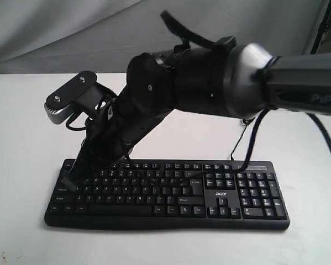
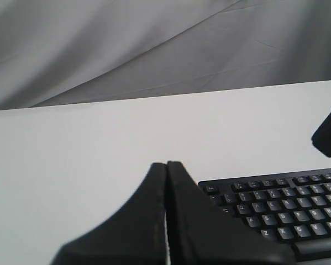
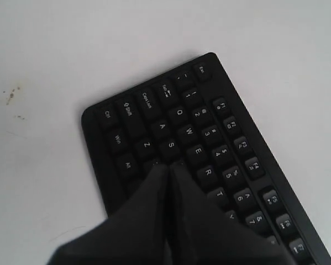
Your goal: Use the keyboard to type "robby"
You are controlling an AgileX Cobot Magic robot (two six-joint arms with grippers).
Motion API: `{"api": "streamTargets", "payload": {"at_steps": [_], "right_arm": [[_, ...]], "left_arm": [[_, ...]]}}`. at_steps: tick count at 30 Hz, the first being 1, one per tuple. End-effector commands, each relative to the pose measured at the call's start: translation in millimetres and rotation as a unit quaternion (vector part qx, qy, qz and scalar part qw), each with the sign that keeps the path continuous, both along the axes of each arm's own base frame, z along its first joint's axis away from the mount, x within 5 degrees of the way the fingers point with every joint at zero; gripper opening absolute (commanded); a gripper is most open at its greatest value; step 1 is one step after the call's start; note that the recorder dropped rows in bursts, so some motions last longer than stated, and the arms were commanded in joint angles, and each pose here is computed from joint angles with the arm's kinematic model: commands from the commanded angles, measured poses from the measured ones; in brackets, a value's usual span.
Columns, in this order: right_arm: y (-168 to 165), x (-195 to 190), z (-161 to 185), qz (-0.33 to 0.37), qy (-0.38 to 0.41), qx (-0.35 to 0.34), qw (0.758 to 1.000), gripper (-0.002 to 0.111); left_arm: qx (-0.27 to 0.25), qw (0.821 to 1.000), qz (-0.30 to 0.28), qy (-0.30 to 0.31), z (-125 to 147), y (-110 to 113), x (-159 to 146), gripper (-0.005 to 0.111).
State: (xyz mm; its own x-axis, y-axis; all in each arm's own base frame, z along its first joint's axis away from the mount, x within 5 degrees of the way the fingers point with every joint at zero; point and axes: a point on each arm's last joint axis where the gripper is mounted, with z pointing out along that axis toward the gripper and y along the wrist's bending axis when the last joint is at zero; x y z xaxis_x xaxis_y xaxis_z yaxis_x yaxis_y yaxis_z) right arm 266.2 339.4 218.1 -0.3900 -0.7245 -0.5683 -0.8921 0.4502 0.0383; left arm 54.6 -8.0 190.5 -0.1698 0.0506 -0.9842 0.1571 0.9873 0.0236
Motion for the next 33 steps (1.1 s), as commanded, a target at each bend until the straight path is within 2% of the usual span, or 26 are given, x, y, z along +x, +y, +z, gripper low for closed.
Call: {"api": "streamTargets", "payload": {"at_steps": [1,19,33], "right_arm": [[8,3,-13,0.008,-0.004,0.01,1.0,0.0],[18,16,-60,-0.004,-0.019,0.0,1.0,0.0],[11,25,-63,-0.014,-0.021,-0.007,1.0,0.0]], "left_arm": [[0.001,1.0,-0.003,-0.002,-1,0,0,0.0],[0.001,1.0,-0.003,-0.002,-1,0,0,0.0],[0.001,1.0,-0.003,-0.002,-1,0,0,0.0]]}}
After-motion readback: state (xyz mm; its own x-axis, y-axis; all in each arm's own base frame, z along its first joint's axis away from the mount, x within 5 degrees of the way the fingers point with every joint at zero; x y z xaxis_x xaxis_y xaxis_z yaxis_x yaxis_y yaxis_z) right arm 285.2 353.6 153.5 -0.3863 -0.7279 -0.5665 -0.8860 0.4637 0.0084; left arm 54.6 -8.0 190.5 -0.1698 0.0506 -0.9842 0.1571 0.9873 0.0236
